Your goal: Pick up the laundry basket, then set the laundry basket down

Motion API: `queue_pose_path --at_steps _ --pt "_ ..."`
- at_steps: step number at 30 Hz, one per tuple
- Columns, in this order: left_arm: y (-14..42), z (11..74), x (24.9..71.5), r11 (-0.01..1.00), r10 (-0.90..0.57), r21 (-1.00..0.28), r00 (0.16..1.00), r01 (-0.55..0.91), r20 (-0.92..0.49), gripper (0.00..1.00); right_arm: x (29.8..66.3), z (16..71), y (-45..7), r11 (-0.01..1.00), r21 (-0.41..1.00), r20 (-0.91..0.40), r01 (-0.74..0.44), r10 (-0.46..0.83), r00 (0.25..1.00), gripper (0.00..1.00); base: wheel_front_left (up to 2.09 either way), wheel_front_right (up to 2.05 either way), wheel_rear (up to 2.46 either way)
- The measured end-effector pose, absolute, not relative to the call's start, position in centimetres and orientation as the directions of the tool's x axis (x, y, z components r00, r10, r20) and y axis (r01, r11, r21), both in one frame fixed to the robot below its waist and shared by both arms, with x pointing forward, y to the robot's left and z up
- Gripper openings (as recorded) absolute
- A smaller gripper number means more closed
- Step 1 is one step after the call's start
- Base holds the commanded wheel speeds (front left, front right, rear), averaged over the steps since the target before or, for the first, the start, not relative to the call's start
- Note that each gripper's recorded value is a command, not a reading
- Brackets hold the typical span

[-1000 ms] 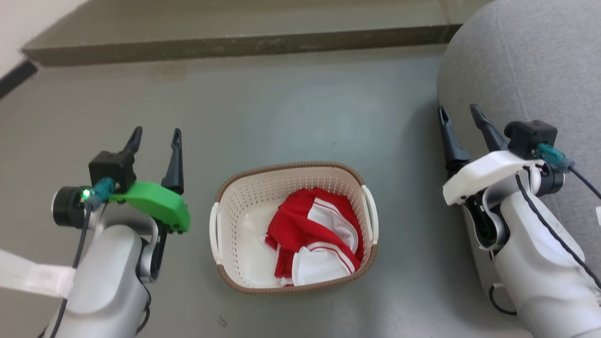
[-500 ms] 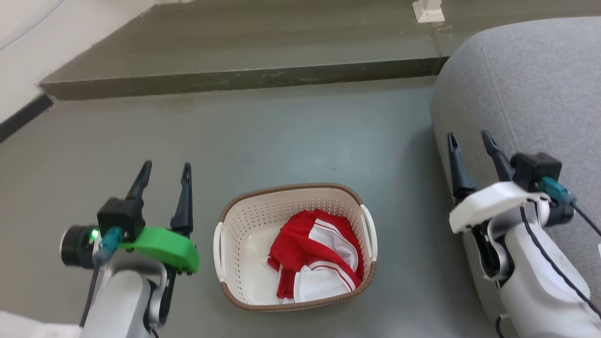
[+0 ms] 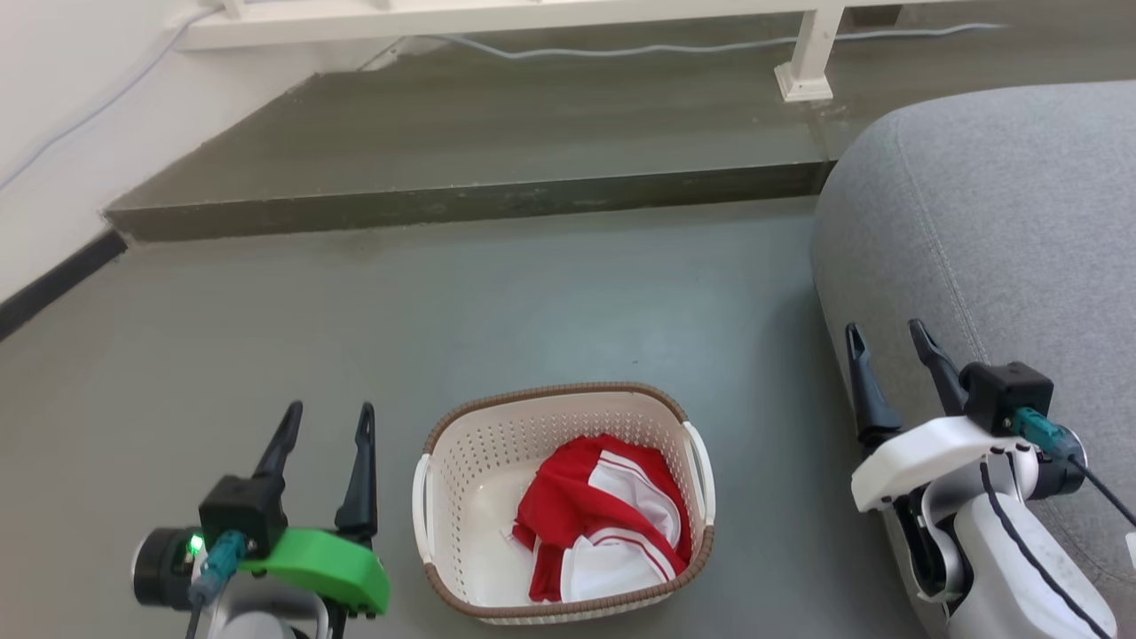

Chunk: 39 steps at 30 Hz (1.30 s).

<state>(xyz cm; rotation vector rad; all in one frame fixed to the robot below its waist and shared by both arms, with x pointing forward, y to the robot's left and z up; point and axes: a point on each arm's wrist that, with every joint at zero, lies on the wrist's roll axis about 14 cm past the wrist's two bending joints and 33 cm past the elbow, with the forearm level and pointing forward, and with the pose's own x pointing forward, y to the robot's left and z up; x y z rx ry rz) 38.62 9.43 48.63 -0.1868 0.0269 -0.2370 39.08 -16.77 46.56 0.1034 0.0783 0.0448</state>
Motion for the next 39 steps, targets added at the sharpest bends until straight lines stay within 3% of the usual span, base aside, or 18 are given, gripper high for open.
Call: queue_pose_path --at_steps 39 --pt "10.1 49.1 35.4 0.961 -0.194 -0.198 0.981 0.192 0.011 1.0 36.4 47.4 -16.2 0.993 0.115 -0.039 -0.034 0.039 0.998 1.0 0.0 0.0 0.0"
